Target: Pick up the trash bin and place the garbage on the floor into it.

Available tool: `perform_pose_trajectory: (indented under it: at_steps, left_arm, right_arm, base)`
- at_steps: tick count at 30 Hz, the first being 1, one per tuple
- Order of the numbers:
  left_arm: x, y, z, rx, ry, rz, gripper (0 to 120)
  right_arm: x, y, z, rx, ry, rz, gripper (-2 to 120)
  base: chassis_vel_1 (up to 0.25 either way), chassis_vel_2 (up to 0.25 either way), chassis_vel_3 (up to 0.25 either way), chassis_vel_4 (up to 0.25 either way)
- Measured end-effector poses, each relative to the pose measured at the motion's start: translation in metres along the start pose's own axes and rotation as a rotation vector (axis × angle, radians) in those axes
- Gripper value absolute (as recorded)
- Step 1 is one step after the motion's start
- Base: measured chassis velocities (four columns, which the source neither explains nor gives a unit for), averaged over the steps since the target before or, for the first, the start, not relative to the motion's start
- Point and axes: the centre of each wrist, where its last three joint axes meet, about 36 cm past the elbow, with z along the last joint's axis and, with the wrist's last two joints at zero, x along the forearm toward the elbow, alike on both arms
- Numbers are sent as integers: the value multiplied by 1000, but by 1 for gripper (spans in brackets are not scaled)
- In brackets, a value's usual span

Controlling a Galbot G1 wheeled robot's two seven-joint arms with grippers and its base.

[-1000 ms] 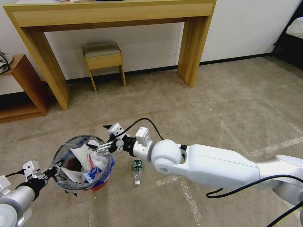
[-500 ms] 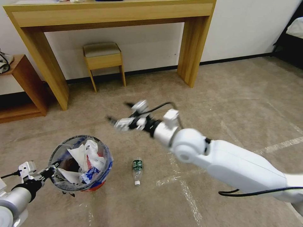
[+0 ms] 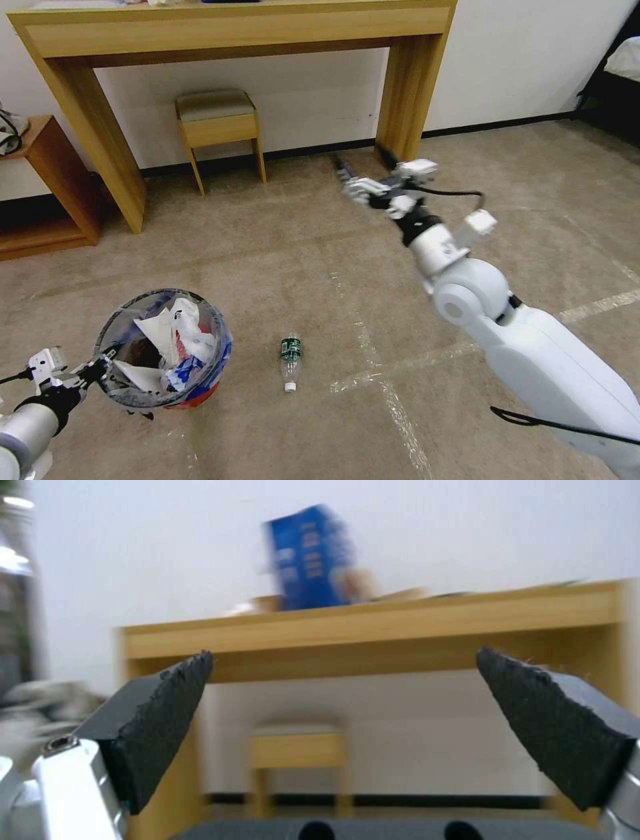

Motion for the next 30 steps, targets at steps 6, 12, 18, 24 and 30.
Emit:
perform_pose_trajectory:
  at_steps: [6,12,18,24,30]
  left_arm:
    - [1,-2,-1,-3,-6,4,1]
    - [2,-1,1,-1,-9,2,1]
    - [5,-3,0,-5,-14,8,1]
    - [6,-4,-1,-8,-16,13,1]
    - [7,-5,1,-4,-15,12,1]
  right_arm:
    - [40,-33,7,128,-15,138,100]
    - [68,-49,16,188,-12,200,100]
    - [83,-47,24,191,-10,234,100]
    - [86,-44,25,184,-12,236,100]
    - [87,-42,27,180,-7,232,100]
  base:
    - [0,0,0,0]
    - [0,0,0,0]
    - [0,0,0,0]
    - [0,0,0,0]
    - [0,0,0,0]
